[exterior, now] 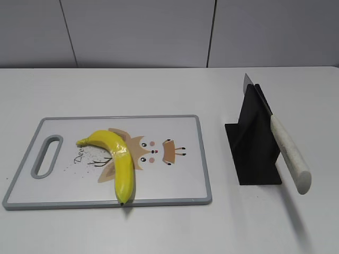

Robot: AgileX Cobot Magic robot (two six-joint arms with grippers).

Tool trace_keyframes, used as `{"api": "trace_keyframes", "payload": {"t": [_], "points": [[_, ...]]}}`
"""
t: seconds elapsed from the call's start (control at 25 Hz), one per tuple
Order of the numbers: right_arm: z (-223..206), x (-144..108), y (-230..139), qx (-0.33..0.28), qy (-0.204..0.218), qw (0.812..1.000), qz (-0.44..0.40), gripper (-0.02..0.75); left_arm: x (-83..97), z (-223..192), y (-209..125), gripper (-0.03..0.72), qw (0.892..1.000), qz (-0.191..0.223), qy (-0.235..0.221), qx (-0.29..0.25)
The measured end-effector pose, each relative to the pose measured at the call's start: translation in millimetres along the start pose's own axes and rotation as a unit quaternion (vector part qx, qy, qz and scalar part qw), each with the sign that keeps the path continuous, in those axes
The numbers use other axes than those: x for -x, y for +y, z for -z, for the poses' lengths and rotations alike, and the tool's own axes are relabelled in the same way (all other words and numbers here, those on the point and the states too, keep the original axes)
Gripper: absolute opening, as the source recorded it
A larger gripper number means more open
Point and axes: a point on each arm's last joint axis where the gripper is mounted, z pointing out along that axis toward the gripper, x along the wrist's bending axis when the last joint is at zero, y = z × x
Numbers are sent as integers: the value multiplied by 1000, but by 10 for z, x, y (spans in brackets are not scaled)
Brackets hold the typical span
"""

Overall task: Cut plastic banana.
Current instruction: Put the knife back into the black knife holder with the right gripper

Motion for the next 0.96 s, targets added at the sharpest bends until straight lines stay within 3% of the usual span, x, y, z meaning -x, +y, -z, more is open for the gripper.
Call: {"api": "trace_keyframes", "payload": {"t": [0.48, 0.96], "points": [[-16, -23, 5, 29, -172, 981, -89, 588, 0, 0, 1, 488, 1000, 0, 0, 0], [-17, -25, 5, 31, -184, 978, -95, 588, 0, 0, 1, 488, 1000, 0, 0, 0]]}}
